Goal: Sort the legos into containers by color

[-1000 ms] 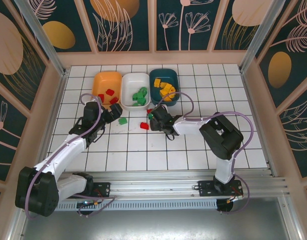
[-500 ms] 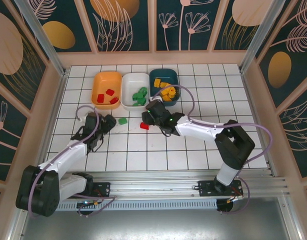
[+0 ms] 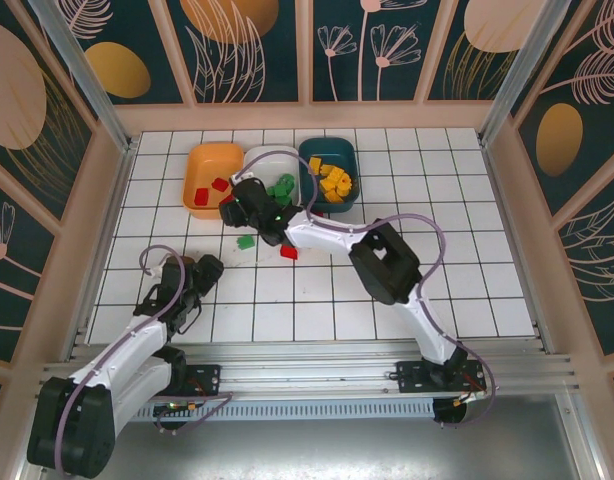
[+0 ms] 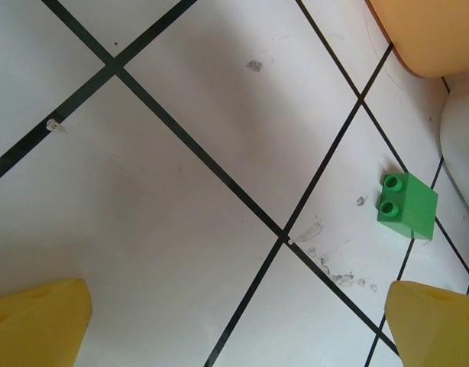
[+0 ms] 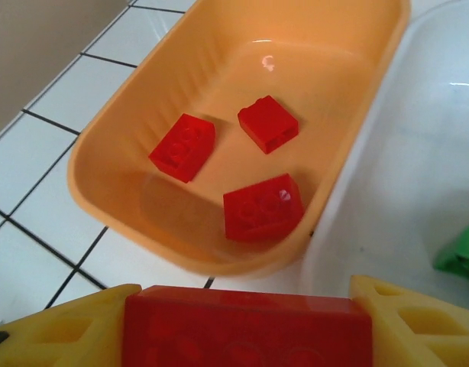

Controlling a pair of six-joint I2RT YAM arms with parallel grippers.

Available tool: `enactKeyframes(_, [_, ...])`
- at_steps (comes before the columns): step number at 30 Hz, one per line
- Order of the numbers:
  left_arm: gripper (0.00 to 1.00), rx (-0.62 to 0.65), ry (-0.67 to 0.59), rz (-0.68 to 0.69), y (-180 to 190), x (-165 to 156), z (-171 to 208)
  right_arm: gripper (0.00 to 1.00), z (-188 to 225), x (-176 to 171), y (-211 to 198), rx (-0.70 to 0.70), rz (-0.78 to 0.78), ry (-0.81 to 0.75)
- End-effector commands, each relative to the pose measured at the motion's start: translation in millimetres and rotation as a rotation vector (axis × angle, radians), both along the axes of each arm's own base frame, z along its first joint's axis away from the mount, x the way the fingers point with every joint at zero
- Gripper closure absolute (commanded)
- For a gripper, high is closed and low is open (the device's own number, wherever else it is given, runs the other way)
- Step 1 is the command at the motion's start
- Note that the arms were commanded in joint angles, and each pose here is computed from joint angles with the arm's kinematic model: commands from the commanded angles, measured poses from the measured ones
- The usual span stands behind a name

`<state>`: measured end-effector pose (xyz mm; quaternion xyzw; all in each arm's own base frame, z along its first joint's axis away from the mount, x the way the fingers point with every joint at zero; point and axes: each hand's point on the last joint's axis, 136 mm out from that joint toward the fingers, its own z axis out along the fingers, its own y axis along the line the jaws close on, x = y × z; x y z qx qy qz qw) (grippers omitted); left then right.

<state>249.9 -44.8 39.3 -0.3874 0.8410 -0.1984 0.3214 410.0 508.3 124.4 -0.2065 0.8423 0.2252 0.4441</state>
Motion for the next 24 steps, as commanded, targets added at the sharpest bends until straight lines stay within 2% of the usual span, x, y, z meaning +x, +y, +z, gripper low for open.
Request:
enactKeyframes(1, [0.01, -0.035, 0.069, -0.017, -4.6, -13.4, -13.3, 0.46, 8.4, 20.1, 8.0, -0.024, 0.024, -0.074])
enactKeyframes(7, [0.01, -0.039, 0.049, -0.036, -7.7, -9.3, -6.2, 0.45, 21.6, 23.8, 17.6, -0.009, 0.052, -0.124])
enactKeyframes(19, [0.01, -0.039, 0.034, -0.062, -11.4, -5.3, 0.4, 0.42, -9.1, 48.6, 35.5, -0.064, 0.093, -0.114])
enactKeyframes(22, [0.01, -0.038, 0.022, -0.072, -12.6, -3.5, 3.6, 0.38, 3.9, 53.2, 40.6, -0.049, 0.092, -0.142])
enactKeyframes(24, [0.01, -0.035, 0.016, -0.07, -11.9, -2.4, 4.6, 0.3, 12.0, 59.9, 39.3, -0.051, 0.062, -0.162])
